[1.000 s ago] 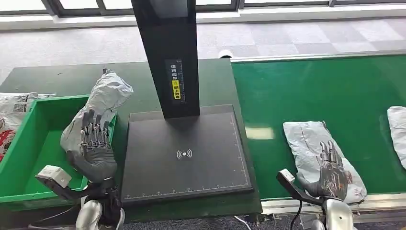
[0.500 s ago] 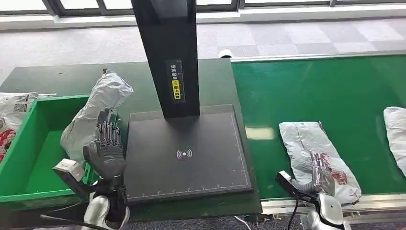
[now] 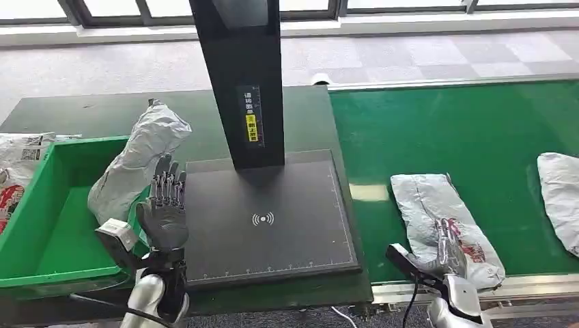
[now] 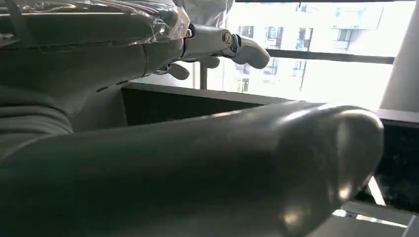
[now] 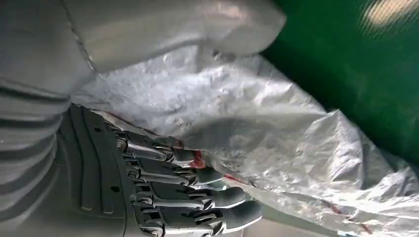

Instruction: Moved the parcel from conveyor to table for the left to box.

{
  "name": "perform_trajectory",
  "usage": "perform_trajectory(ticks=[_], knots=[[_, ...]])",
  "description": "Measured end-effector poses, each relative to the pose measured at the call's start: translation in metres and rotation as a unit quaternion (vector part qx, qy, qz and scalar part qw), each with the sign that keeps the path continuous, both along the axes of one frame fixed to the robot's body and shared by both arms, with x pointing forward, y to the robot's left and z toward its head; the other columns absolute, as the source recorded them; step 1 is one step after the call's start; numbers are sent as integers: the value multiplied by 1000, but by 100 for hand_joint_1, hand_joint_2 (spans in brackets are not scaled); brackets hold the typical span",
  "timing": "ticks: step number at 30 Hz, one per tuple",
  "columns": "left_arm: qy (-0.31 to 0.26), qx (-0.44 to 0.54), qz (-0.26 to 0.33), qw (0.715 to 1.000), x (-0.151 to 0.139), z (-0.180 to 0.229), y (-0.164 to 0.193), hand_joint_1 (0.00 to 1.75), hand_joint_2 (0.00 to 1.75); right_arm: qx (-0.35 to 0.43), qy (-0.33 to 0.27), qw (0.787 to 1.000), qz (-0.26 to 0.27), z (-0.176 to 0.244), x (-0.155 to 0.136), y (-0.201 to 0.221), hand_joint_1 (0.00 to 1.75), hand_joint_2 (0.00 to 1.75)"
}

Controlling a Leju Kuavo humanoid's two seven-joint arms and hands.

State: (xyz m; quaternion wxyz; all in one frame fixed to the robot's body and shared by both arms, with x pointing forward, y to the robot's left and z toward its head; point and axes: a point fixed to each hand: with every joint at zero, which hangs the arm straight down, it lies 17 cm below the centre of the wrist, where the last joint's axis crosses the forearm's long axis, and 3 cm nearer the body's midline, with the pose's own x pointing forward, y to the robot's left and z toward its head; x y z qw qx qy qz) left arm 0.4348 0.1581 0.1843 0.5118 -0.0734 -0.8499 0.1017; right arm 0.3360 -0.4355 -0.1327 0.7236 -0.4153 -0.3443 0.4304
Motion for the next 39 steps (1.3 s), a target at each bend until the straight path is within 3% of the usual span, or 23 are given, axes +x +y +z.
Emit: perform_trajectory(ticks=[27,32,39], knots=[[7,30,-13,999,1,-8,-12,0,0,4,-35,999,8,18,7,21,175,175],[8,34,-12,999,0,-10,-12,0,0,1,-124,992,-7,55,19,20,175,175],[8,38,-5,999,-4,-11,-10,0,0,-3,-310,951,-11,151,41,26,175,175]])
